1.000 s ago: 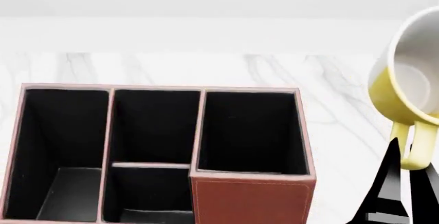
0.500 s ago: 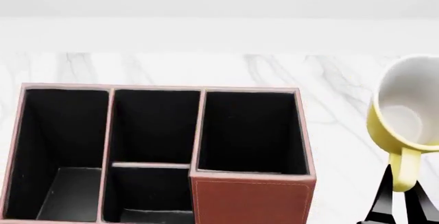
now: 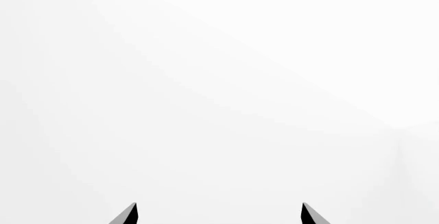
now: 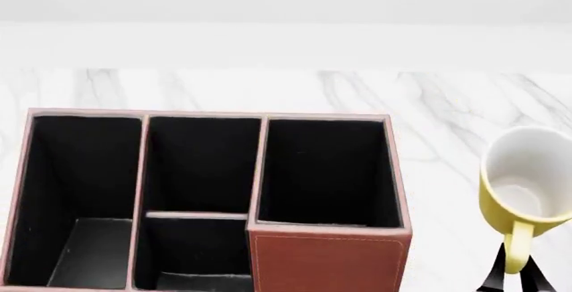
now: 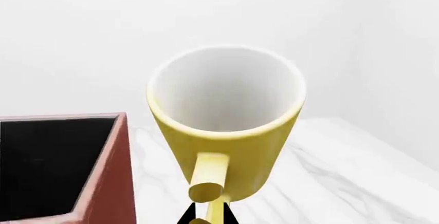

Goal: Pick up the yellow and white mug and place it to the right of the caddy.

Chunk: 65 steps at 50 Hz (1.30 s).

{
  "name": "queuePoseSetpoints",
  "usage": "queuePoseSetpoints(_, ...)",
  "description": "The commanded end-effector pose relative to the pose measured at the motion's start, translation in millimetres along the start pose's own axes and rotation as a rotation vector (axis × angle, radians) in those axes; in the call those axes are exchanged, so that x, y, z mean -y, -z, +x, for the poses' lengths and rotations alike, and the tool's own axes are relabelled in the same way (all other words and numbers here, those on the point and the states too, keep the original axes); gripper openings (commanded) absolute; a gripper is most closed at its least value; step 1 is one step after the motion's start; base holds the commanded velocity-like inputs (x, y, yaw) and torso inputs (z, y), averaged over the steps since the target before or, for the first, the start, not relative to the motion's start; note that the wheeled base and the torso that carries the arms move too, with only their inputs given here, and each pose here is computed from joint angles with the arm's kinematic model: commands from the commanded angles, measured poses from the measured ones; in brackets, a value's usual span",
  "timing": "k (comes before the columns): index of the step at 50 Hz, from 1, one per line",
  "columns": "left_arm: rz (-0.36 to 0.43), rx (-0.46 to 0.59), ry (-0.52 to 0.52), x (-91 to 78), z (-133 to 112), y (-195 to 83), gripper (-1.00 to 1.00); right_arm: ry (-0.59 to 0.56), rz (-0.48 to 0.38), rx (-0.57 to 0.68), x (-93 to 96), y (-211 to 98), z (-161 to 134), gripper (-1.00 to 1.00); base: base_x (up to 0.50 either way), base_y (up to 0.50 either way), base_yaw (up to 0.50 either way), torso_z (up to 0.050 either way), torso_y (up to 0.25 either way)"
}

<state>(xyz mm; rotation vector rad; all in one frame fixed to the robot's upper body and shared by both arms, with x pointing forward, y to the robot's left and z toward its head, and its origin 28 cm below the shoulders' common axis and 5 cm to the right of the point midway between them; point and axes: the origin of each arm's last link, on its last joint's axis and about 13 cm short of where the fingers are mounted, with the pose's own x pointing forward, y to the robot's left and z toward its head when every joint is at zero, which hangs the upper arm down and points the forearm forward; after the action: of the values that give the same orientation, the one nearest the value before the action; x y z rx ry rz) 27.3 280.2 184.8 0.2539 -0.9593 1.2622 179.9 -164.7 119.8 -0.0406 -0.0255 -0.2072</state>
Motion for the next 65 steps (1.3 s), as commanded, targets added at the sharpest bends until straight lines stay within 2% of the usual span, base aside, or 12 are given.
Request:
queuePoseSetpoints(1, -0.002, -0.013, 0.035, -1.0, 0, -1, 1.0, 0.015, -0.035, 0.042, 7.6, 14, 26, -1.0, 0.0, 0.0, 0.0, 0.0, 0.0)
queuePoseSetpoints(38, -0.002, -0.016, 0.045, -0.4, -1, 0, 1.0, -0.02, -0.052, -0.04, 0.3, 44, 34, -1.0, 0.0, 0.0, 0.0, 0.0, 0.0)
queuePoseSetpoints(65, 0.0, -0.016, 0.053, 0.3, -2, 0, 1.0, -0.022, -0.026, -0.107, -1.8, 70, 43, -1.0, 0.0, 0.0, 0.0, 0.0, 0.0)
